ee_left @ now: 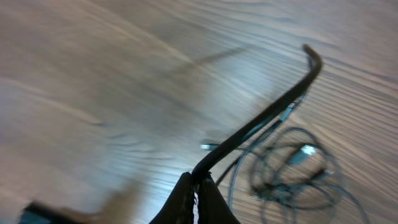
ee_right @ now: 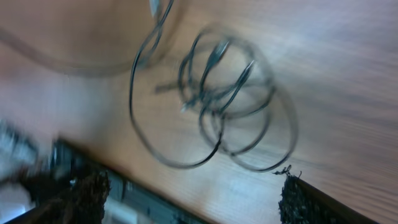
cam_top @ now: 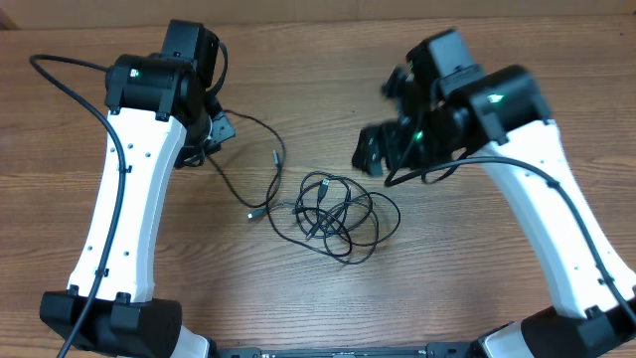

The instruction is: Untangle cables

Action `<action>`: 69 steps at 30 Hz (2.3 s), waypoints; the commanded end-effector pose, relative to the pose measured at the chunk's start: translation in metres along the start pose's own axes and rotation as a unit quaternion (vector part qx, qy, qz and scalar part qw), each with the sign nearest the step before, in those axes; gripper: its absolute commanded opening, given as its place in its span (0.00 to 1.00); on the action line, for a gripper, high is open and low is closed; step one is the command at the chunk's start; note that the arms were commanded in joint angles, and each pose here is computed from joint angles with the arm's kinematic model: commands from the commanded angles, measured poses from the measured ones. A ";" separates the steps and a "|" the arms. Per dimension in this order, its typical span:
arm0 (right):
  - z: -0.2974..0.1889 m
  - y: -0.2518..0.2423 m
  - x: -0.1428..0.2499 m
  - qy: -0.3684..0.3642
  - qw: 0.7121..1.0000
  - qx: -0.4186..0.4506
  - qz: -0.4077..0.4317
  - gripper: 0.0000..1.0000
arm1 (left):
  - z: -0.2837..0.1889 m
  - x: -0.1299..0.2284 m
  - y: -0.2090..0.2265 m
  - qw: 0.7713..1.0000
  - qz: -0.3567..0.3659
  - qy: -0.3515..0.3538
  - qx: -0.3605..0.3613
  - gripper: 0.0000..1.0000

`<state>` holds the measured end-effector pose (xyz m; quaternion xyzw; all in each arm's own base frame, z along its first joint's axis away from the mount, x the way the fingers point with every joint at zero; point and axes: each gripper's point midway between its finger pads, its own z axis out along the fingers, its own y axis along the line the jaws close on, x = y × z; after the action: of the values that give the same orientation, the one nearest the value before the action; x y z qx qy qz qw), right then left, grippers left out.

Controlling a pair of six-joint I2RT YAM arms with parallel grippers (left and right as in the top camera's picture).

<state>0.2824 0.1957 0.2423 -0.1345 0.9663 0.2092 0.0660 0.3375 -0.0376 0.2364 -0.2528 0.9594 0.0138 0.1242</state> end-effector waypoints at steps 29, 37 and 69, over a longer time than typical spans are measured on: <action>0.177 0.032 0.084 0.117 0.963 0.003 -0.242 0.74 | -0.010 0.010 -0.040 0.992 0.024 0.040 0.116 0.12; 0.195 0.053 0.106 0.147 0.950 -0.015 -0.273 0.73 | -0.009 0.008 -0.036 0.994 0.023 0.033 0.104 0.29; 0.017 0.118 -0.018 -0.121 0.971 0.090 -0.184 0.04 | -0.009 0.012 -0.032 0.994 0.033 0.042 0.097 0.61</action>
<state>0.2393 0.3291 0.2026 -0.3411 0.9226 0.1325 0.1224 0.3388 -0.0758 0.2375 -0.2132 0.9681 -0.0890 0.0966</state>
